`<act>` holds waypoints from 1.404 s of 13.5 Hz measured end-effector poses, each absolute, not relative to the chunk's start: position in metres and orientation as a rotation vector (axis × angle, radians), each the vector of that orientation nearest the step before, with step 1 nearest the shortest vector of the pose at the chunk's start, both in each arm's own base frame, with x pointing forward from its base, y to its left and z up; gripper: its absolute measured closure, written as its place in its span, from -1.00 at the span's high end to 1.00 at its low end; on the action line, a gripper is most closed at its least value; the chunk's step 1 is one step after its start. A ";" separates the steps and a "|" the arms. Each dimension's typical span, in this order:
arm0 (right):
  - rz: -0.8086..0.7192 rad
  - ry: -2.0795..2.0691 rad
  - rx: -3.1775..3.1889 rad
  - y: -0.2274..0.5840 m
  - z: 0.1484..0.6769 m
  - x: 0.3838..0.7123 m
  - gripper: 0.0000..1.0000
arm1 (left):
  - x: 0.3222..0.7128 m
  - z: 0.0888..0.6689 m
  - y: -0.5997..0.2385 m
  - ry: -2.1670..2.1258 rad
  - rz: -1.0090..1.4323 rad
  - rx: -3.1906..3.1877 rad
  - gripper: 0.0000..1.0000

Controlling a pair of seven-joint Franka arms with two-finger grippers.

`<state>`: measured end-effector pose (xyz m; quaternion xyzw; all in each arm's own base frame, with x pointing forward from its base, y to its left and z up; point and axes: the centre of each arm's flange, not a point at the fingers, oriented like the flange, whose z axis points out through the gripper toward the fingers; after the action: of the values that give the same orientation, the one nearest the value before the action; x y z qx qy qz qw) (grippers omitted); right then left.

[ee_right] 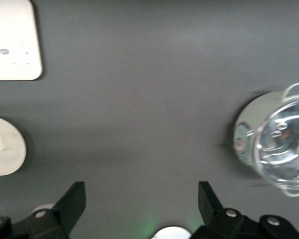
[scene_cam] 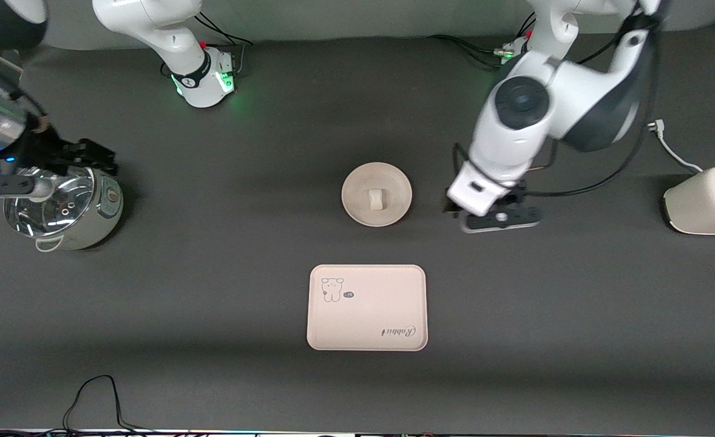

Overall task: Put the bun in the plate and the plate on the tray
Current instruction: 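Raise the left gripper away while the right gripper reaches the plate rim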

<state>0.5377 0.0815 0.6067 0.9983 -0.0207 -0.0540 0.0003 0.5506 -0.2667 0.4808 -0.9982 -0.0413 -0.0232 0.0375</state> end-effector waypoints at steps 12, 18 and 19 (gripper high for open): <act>-0.085 -0.054 3.150 0.451 0.545 0.407 1.00 | 0.579 0.567 -0.033 -0.003 0.128 -3.069 1.00; -0.070 -0.016 3.150 0.490 0.448 0.413 1.00 | 0.575 0.564 -0.055 0.050 0.165 -3.056 1.00; -0.053 -0.015 3.156 0.491 0.419 0.413 1.00 | 0.575 0.564 -0.054 0.047 0.166 -3.057 1.00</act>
<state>0.4126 0.4914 0.4195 0.9998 -0.0049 -0.0168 -0.0075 0.5748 -0.0536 0.5639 -0.9976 0.0152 0.0541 0.0399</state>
